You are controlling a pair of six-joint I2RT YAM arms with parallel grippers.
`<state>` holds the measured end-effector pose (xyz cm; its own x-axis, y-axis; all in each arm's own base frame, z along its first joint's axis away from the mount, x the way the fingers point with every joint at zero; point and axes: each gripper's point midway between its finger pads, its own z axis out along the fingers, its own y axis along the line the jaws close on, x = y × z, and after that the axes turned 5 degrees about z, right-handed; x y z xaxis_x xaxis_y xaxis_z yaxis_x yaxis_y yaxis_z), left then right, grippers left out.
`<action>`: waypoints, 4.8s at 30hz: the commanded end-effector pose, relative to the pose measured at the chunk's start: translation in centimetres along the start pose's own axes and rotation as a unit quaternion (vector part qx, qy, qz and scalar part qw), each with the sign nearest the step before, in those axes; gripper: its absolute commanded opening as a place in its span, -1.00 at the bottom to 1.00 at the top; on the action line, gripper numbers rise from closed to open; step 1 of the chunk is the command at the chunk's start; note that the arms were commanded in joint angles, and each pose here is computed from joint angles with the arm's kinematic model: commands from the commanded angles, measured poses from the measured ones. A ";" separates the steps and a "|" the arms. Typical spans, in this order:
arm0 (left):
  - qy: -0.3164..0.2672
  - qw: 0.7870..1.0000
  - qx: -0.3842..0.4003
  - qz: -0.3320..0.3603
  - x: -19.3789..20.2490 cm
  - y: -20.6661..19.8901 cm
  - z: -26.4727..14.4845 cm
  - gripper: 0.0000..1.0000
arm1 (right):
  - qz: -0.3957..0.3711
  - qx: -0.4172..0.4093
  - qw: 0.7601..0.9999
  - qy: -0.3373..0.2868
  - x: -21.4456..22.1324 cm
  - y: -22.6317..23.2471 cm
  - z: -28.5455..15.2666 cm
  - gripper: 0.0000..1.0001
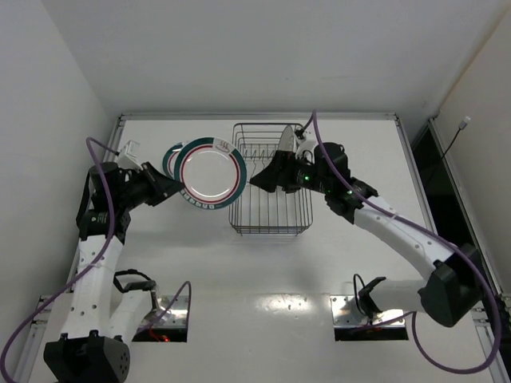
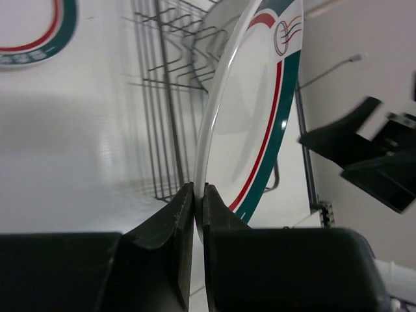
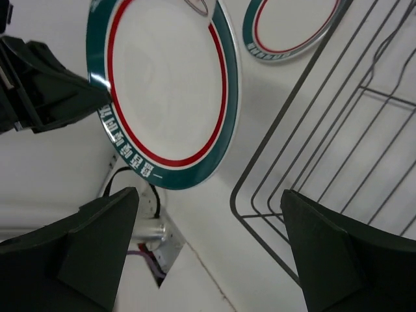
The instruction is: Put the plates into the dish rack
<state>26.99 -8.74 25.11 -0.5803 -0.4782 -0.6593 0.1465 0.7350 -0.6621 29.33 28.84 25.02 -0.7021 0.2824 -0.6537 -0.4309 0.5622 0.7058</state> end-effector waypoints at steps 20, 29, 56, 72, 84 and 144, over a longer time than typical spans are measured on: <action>-0.054 0.976 -0.193 0.082 -2.4 5.2 -1.4 0.66 | 0.018 0.229 0.959 -0.164 -7.6 -3.8 -5.7 -1.00; -0.132 0.904 -0.394 0.098 -2.8 11.4 -6.0 0.98 | -0.075 0.474 0.854 -0.200 -11.9 -8.6 -7.4 -1.00; -0.143 0.903 -0.392 0.104 -2.5 11.6 -5.8 0.98 | -0.137 0.573 0.801 -0.104 -8.8 -15.3 1.5 -1.00; -0.135 0.902 -0.396 0.104 -2.1 12.0 -5.6 0.98 | -0.161 0.618 0.760 -0.120 -7.1 -13.8 1.7 -1.00; -0.131 0.902 -0.398 0.104 -2.0 12.1 -5.4 0.98 | -0.162 0.623 0.754 -0.133 -8.7 -13.6 3.0 -1.00; -0.072 0.959 -0.169 -0.214 -2.6 22.6 19.6 -0.65 | -0.023 0.237 0.968 -0.072 1.7 -4.7 -14.4 -0.01</action>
<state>44.61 -0.55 3.07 -0.4405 -0.8275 -0.3481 -0.4510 0.5393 -0.7112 22.37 15.91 24.11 -0.6008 0.3022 -0.7401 -0.1383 0.8725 0.4686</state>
